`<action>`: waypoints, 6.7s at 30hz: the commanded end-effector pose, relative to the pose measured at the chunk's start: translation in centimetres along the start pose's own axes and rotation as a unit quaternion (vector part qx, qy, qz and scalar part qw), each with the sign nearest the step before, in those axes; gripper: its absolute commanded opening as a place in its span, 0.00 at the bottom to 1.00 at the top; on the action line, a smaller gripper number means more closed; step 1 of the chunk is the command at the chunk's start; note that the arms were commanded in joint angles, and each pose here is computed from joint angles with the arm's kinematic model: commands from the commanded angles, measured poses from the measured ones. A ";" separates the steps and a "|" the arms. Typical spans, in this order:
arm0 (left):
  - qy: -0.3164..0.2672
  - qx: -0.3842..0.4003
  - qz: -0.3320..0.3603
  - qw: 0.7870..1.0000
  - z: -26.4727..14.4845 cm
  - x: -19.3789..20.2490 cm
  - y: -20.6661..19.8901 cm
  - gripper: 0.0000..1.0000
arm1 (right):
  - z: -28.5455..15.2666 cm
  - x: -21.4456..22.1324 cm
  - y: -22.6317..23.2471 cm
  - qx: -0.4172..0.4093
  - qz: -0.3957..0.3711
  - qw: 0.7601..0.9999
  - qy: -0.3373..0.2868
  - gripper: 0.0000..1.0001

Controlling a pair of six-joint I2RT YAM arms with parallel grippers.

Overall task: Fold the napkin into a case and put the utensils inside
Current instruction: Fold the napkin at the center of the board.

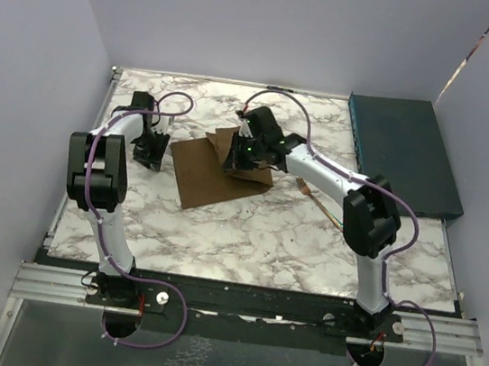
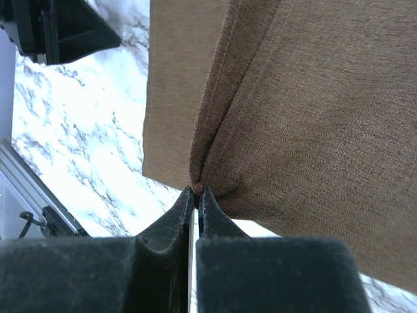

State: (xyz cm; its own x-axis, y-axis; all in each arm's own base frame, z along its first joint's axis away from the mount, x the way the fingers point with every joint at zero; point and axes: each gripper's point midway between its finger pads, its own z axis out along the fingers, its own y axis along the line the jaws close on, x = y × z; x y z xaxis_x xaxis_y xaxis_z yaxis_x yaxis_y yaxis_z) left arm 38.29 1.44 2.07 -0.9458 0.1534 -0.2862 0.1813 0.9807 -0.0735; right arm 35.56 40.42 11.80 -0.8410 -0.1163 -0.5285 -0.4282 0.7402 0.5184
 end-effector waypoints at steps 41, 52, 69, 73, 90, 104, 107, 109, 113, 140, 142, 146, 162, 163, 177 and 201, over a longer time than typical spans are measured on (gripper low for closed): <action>0.025 0.028 -0.039 0.999 3.9 0.9 -2.1 0.39 | 8.9 10.7 6.5 -0.037 -0.199 0.969 0.143 0.15; 0.026 0.032 -0.045 0.998 4.2 0.8 -2.7 0.39 | 8.6 10.3 9.0 -0.069 -0.208 0.968 0.126 0.35; 0.021 0.051 -0.052 0.997 3.6 0.1 -3.8 0.39 | 0.4 0.7 9.2 -0.072 -0.200 0.977 -0.011 0.23; 0.032 0.047 -0.054 0.997 4.2 0.6 -3.7 0.37 | 0.5 -0.3 3.3 -0.038 -0.158 0.987 -0.011 0.09; 0.045 0.044 -0.040 0.997 5.7 0.7 -5.6 0.36 | 5.1 9.2 -3.3 -0.041 -0.088 0.989 0.108 0.01; 0.018 0.040 -0.022 0.999 3.3 -2.2 -6.0 0.36 | 1.5 4.2 1.2 -0.071 -0.130 0.987 0.054 0.14; -0.004 0.028 -0.002 1.000 0.7 -4.1 -5.6 0.40 | 0.0 1.7 1.3 -0.086 -0.123 0.988 0.032 0.15; -0.026 0.026 0.007 0.999 -0.9 -5.7 -5.6 0.45 | -0.8 0.3 0.6 -0.082 -0.118 0.989 0.018 0.15; -0.039 0.037 0.009 0.998 -2.3 -7.4 -6.3 0.54 | -1.1 0.0 -2.4 -0.055 -0.091 0.994 0.012 0.07; -0.065 0.010 -0.026 0.998 2.8 -12.8 -9.1 0.51 | 1.6 6.9 -5.4 -0.080 -0.032 0.994 0.062 0.01; -0.067 0.010 -0.028 0.997 2.9 -13.0 -9.1 0.50 | 1.5 7.0 -5.4 -0.082 -0.031 0.994 0.063 0.01; -0.070 0.011 -0.027 0.997 3.0 -13.3 -9.1 0.50 | 1.5 7.2 -5.3 -0.086 -0.028 0.994 0.065 0.01; -0.075 0.009 -0.018 0.997 3.4 -13.8 -9.4 0.36 | 1.4 7.9 -4.9 -0.100 -0.011 0.993 0.070 0.01; -0.075 0.006 -0.015 0.997 3.4 -13.7 -9.4 0.34 | 1.4 7.8 -4.8 -0.101 -0.011 0.992 0.069 0.01; -0.135 -0.074 0.001 0.988 -1.6 -14.9 -7.5 0.00 | 1.2 6.9 -4.7 -0.094 -0.017 0.994 0.059 0.01; -0.149 -0.108 0.027 0.983 -3.9 -13.8 -6.4 0.00 | 4.9 8.1 2.0 -0.151 -0.076 0.982 0.078 0.01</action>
State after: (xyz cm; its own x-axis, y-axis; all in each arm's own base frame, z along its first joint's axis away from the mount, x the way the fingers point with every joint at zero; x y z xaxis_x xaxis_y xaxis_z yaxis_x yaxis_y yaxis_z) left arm 48.39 -7.06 9.06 -0.8295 0.1833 -0.5276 0.1505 0.9830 0.1050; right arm 31.10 41.36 5.39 -0.8230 -0.2788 -0.4948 -0.5608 0.5369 0.6303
